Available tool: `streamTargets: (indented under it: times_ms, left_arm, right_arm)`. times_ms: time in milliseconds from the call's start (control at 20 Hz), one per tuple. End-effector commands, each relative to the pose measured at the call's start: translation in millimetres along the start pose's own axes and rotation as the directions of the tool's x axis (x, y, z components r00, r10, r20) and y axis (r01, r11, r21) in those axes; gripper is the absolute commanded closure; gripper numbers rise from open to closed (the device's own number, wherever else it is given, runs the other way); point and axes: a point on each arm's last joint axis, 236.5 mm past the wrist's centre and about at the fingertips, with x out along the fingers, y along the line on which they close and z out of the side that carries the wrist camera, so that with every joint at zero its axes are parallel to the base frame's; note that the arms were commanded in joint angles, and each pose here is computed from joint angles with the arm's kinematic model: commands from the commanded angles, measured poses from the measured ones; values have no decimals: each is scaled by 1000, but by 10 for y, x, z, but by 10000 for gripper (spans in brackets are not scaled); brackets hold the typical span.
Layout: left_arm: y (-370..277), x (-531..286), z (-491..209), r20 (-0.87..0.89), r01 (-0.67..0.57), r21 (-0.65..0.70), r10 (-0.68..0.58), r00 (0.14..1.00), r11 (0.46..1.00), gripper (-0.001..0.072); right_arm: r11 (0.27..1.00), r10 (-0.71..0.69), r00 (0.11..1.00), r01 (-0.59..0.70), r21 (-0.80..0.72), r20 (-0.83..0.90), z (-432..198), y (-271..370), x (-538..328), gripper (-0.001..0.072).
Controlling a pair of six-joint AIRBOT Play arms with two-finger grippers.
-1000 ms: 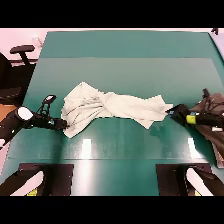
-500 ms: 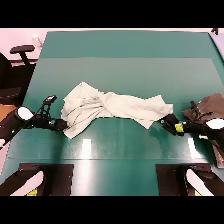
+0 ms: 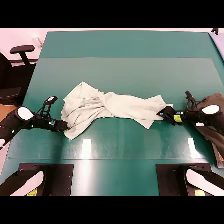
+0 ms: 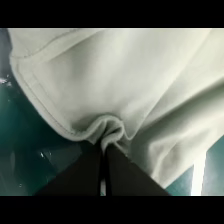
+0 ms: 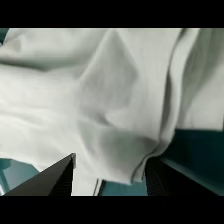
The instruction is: Fold the shirts.
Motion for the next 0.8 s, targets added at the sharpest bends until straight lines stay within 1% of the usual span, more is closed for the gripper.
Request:
streamTargets:
  times_ms: [0,50,100,150,200,300,350,450,500,600,700,750]
  left_arm:
    - [-7,1,-15,-7,3,0,-3,1000,1000,685]
    - [-12,1,-23,-10,5,0,-5,1000,1000,685]
    - [-25,-8,-28,-16,9,1,-9,1000,1000,685]
    - [-46,-36,-19,-22,15,12,-14,1000,1000,685]
    - [-68,-81,15,-23,18,27,-17,1000,999,686]
    - [-88,-249,147,-17,3,102,-1,1000,995,687]
    - [-32,-393,256,2,-45,148,45,999,988,687]
    - [135,-848,615,106,-200,208,181,978,957,687]
    - [213,-1172,827,185,-296,229,257,949,927,687]
    - [299,-1943,1192,349,-482,241,389,853,842,687]
    - [191,-2771,1472,523,-607,198,441,729,770,687]
    - [58,-3152,1570,604,-635,169,430,671,754,687]
  right_arm:
    - [1000,3,1000,-3,-22,-8,155,41,33,298]
    - [1000,7,1000,-7,-23,-9,163,60,26,443]
    - [999,14,1000,-14,-29,-13,162,94,4,643]
    - [999,22,1000,-22,-40,-15,152,139,-36,698]
    - [998,34,999,-35,-57,-10,149,210,-104,698]
    - [992,66,997,-63,-110,30,196,411,-311,699]
    - [985,90,994,-80,-150,64,257,568,-474,699]
    - [970,149,974,-111,-215,171,473,915,-898,699]
    - [962,197,948,-137,-236,251,642,1128,-1205,699]
    - [942,298,861,-195,-274,411,981,1521,-1932,699]
    - [912,398,752,-260,-318,525,1211,1860,-2690,700]
    - [891,446,702,-287,-352,556,1265,2015,-3043,700]
